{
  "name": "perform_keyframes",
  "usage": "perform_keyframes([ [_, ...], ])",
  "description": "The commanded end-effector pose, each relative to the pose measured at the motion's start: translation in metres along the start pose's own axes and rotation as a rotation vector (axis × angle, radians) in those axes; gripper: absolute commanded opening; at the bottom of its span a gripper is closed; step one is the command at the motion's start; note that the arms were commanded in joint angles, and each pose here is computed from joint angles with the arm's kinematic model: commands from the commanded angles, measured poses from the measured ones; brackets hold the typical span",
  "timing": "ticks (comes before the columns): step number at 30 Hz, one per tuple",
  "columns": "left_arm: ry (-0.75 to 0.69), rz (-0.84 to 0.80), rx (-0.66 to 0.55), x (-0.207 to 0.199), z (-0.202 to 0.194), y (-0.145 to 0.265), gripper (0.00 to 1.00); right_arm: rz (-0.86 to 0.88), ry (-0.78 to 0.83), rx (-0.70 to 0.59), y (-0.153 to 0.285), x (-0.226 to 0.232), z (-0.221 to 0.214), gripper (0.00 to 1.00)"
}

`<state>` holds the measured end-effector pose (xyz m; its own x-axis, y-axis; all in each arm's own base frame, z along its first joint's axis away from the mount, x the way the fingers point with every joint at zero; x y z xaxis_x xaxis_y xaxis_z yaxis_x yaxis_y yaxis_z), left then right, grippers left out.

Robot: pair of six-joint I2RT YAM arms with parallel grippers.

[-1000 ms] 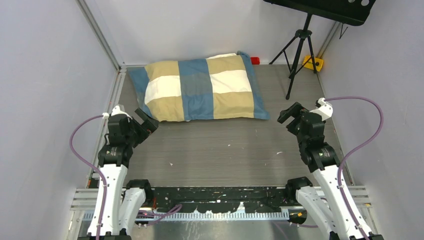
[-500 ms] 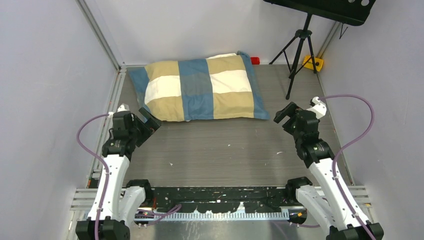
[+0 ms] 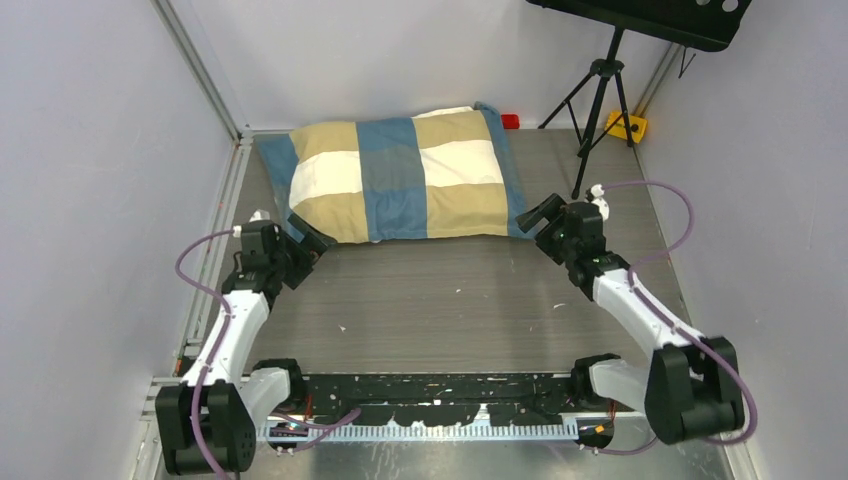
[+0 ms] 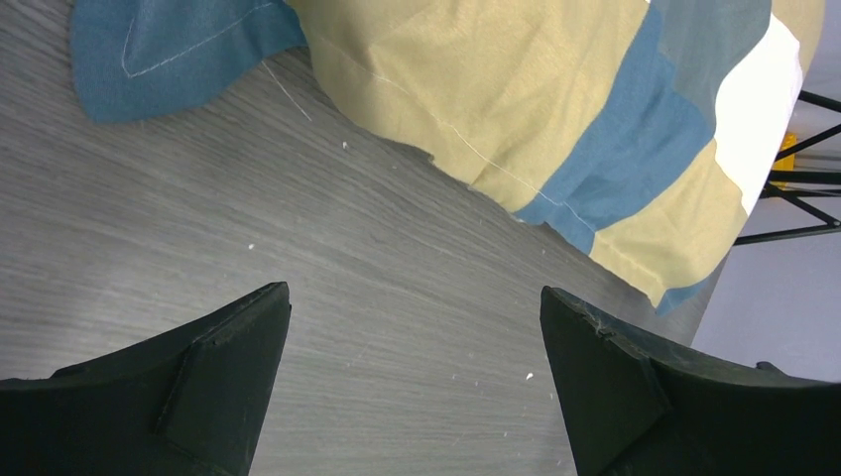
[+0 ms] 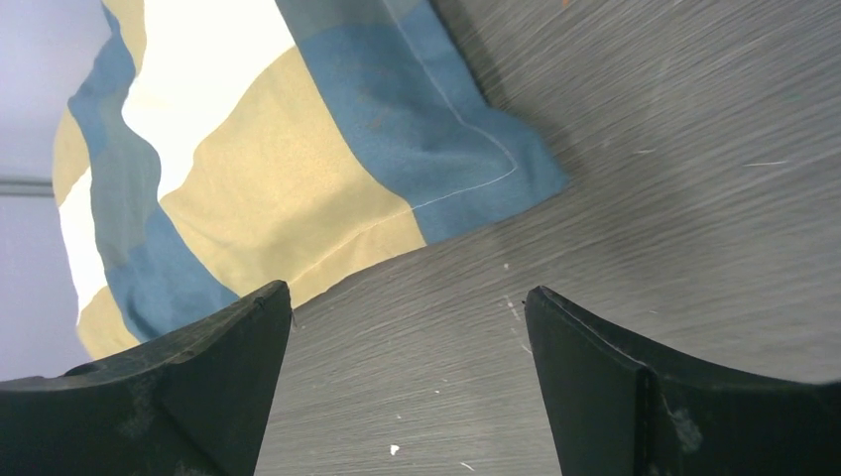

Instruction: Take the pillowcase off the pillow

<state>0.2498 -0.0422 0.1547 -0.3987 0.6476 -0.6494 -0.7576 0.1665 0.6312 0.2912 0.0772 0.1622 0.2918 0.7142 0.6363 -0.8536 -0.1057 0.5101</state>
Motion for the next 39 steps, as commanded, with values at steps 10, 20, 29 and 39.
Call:
perform_keyframes([
  [10, 0.010, -0.117, -0.145, -0.007, 0.026, -0.050, 0.90, 0.083, -0.126, 0.028, -0.069, 0.003, -0.018, 0.87],
  [20, 0.019, -0.180, -0.116, -0.009, 0.025, -0.076, 0.43, 0.071, -0.109, 0.017, -0.100, -0.003, -0.022, 0.65],
  [29, -0.107, -0.232, -0.159, -0.039, 0.045, -0.046, 0.00, 0.160, -0.025, -0.076, -0.067, 0.033, 0.017, 0.00],
  [39, -0.231, -0.314, -0.299, -0.093, 0.067, 0.067, 0.00, 0.273, 0.116, -0.227, 0.046, 0.094, 0.083, 0.00],
])
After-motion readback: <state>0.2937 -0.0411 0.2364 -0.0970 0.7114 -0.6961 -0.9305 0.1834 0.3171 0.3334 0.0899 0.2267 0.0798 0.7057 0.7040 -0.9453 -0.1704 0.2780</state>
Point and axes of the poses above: each gripper's point midway between its finger pads, its own y axis back along the fingers, its own x axis along the line the jaws close on, z = x × y, the point moved 5 cm from there along y, back along the fingers
